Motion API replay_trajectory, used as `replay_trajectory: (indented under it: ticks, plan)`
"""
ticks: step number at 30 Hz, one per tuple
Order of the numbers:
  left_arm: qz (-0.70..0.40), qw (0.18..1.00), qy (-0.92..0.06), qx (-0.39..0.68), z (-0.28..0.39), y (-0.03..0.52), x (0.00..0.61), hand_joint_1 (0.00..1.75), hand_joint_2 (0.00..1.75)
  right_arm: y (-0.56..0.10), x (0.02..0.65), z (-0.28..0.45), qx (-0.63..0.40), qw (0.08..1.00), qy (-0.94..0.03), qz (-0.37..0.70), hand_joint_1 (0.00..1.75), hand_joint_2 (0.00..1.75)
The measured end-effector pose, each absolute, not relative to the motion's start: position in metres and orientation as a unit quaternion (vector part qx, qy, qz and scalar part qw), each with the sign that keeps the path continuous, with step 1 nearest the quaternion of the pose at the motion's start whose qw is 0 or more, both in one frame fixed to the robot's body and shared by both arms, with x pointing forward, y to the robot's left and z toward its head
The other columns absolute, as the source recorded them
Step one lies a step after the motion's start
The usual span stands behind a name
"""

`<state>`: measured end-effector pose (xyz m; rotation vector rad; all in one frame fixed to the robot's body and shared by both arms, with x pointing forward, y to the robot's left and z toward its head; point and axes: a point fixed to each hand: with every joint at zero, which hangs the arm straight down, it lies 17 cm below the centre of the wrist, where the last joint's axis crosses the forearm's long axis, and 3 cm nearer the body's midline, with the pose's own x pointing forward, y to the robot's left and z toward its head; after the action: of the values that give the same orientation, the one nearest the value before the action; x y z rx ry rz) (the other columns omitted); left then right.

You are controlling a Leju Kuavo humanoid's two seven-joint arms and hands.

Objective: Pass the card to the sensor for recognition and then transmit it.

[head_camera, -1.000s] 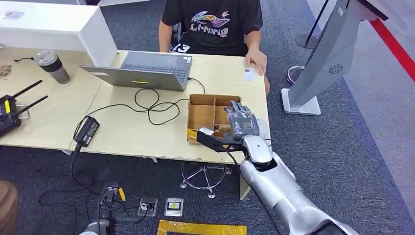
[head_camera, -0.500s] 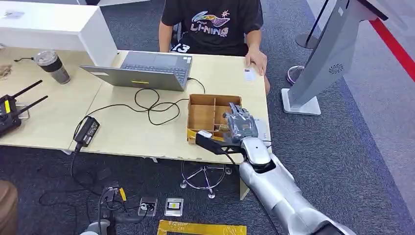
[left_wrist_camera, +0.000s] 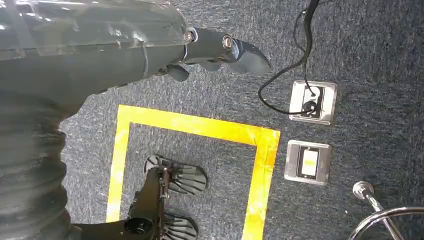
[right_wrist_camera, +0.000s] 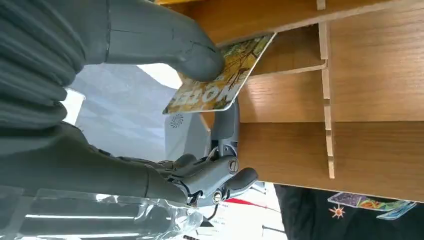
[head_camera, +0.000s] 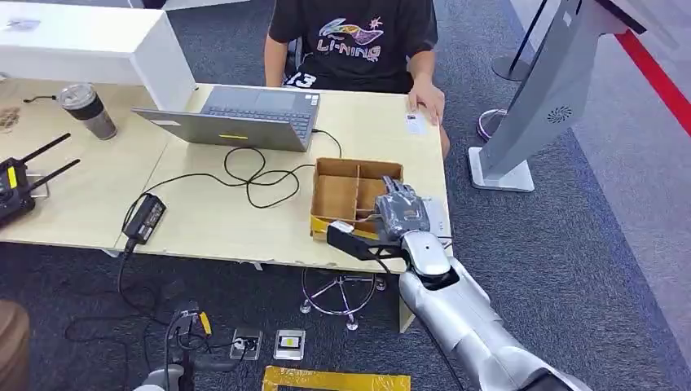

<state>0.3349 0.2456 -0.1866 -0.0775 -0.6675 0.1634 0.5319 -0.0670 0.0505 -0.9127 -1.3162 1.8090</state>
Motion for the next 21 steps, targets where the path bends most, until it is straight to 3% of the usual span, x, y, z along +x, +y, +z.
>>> replay_trajectory:
  ticks: [3,13,21]
  plan:
    - [0.08,0.941,-0.327,-0.038,-0.187,0.246,0.335,0.0,1.75,-0.067,0.531,0.049,-0.352,0.356,-0.507,0.702,1.75,1.75]
    - [0.08,0.941,-0.327,-0.038,-0.187,0.246,0.335,0.0,1.75,-0.064,0.533,0.056,-0.351,0.352,-0.523,0.692,1.75,1.75]
    - [0.082,0.941,-0.327,-0.038,-0.187,0.246,0.334,0.0,1.75,-0.053,0.555,0.112,-0.374,0.332,-0.582,0.641,1.75,1.75]
